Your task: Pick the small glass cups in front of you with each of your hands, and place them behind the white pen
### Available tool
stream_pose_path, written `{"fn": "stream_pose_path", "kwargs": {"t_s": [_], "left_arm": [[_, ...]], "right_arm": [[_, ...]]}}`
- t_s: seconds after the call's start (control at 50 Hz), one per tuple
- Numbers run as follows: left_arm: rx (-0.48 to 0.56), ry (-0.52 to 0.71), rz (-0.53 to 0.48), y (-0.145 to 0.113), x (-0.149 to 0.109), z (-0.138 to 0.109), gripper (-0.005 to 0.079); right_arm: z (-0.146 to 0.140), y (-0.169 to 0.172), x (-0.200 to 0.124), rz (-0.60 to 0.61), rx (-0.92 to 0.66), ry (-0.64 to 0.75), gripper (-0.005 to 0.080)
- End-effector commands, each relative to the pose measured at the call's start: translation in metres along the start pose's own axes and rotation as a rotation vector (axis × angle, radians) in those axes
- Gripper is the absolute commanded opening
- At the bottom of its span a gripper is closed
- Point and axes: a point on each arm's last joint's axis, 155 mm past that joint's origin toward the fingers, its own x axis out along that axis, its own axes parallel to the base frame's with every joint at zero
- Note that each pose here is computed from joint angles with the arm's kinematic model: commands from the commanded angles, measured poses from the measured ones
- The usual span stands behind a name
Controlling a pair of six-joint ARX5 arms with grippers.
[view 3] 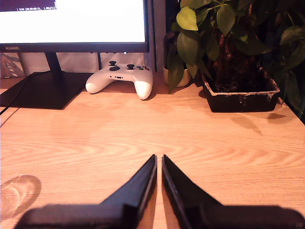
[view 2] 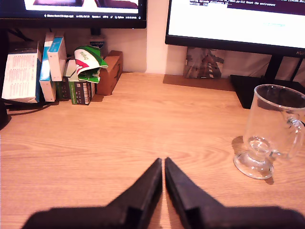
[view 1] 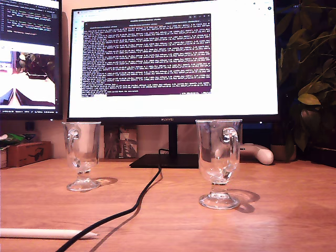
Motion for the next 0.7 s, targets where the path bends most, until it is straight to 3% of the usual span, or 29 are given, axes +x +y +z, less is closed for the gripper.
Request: {"fn": "stream_pose_path", "kwargs": {"t_s": [0.0,0.48,0.68], "left_arm": [[-0.003,0.039,0.005,0.002,0.003,-0.017,-0.0020],[-0.005,0.041,-0.007,0.000,0.003,-0.017,-0.0020],[-0.083,0.024,-0.068,-0.011,0.002,-0.012,-0.0020]], "right_arm": [[-0.009,0.001,0.003,0.003,0.002,0.012,-0.0005],[-0.007,0.001,0.003,0.004,0.009,0.005,-0.0005],[0.004,0.030,0.000,0.170,0.369,-0.010,-0.0005]]}}
